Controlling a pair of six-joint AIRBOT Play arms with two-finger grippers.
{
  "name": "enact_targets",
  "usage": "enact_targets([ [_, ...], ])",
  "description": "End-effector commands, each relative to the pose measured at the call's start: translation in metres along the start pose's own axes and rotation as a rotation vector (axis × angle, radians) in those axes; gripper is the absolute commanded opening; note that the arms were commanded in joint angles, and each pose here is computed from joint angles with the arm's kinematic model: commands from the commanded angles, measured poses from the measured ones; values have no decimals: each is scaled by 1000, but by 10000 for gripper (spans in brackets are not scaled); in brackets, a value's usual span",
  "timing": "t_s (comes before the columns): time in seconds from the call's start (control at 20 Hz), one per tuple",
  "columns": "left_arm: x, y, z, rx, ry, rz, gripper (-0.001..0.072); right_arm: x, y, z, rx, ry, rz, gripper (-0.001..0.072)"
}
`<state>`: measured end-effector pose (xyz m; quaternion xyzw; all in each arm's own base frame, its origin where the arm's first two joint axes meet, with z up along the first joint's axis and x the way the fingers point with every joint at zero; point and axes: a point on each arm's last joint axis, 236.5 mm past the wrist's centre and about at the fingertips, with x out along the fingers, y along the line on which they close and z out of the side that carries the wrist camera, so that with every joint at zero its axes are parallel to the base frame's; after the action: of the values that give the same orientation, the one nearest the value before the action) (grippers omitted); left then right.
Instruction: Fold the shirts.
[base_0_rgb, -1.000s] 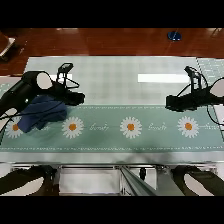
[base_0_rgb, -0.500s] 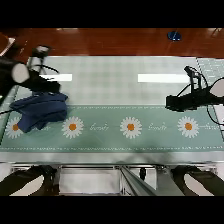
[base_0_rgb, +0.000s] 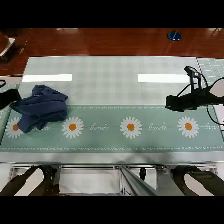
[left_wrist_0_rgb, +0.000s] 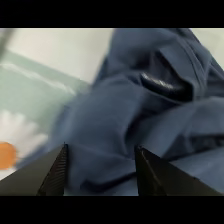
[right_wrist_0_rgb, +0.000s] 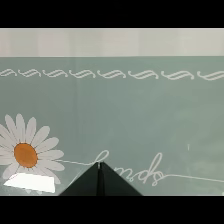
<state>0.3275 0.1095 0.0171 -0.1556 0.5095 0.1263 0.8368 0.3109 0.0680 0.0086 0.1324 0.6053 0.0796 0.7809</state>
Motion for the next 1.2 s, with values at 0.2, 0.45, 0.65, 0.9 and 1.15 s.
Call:
enact_targets([
  [0.2,83,-38,-69,-24,320,-182,508,0,1,0,0,1,1,19],
  [0.45,100,-49,-102,22,459,-162,121,0,2,0,2,1,6,19],
  [0.65,72,-74,-63,101,334,-201,25,0,5,0,8,0,21,19],
  [0.9,-84,-139,69,166,-243,-355,25,0,12,0,14,-2,49,19],
  [1.15,-267,-179,104,271,-654,-482,25,-7,35,3,-28,-27,142,19],
])
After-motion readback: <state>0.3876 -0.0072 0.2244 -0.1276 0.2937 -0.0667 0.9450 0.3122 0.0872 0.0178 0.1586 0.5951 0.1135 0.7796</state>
